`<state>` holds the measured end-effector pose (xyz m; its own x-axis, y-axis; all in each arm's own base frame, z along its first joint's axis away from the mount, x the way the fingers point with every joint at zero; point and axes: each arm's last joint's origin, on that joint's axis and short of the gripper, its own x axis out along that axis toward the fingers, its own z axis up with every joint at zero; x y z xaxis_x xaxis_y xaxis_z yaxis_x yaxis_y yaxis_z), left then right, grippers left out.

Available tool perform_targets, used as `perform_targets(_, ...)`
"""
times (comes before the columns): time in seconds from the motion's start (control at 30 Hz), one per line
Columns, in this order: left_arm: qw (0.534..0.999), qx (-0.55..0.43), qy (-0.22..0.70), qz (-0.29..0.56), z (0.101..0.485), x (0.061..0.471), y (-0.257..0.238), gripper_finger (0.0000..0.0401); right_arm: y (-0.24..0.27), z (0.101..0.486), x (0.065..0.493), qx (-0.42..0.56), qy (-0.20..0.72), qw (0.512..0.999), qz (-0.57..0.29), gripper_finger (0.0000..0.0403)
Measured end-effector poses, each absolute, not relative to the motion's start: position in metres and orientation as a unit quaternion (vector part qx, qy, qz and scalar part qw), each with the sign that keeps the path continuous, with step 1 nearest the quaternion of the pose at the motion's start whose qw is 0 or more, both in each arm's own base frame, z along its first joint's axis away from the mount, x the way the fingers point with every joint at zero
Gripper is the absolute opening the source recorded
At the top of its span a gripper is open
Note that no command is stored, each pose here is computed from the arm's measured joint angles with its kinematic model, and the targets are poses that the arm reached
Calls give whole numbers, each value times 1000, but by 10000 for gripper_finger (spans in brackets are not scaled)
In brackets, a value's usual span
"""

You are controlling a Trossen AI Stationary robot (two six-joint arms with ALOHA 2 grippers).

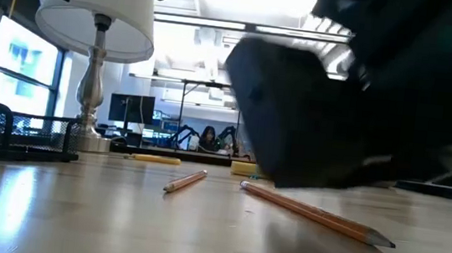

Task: Pick and place office supplies into organizer
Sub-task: Put the right yellow pencil into the black desk organizer

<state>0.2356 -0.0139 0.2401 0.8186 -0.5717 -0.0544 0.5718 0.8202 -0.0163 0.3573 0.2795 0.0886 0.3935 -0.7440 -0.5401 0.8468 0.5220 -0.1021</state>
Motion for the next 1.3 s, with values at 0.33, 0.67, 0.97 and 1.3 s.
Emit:
perform_targets(0.33, 955, 5, 27, -294, 240, 236, -14, 12, 269, 86, 365, 100, 312, 809, -488, 125)
perform_targets(0.67, 954, -27, 54, -293, 236, 235, -14, 12, 266, 83, 363, 110, 304, 805, -498, 16)
perform_targets(0.97, 954, -39, 64, -292, 235, 235, -14, 12, 253, 135, 350, 65, 241, 817, -519, 12)
perform_targets(1.3, 965, -54, 61, -248, 236, 237, -11, 12, 238, 239, 336, -6, 121, 887, -446, 10)
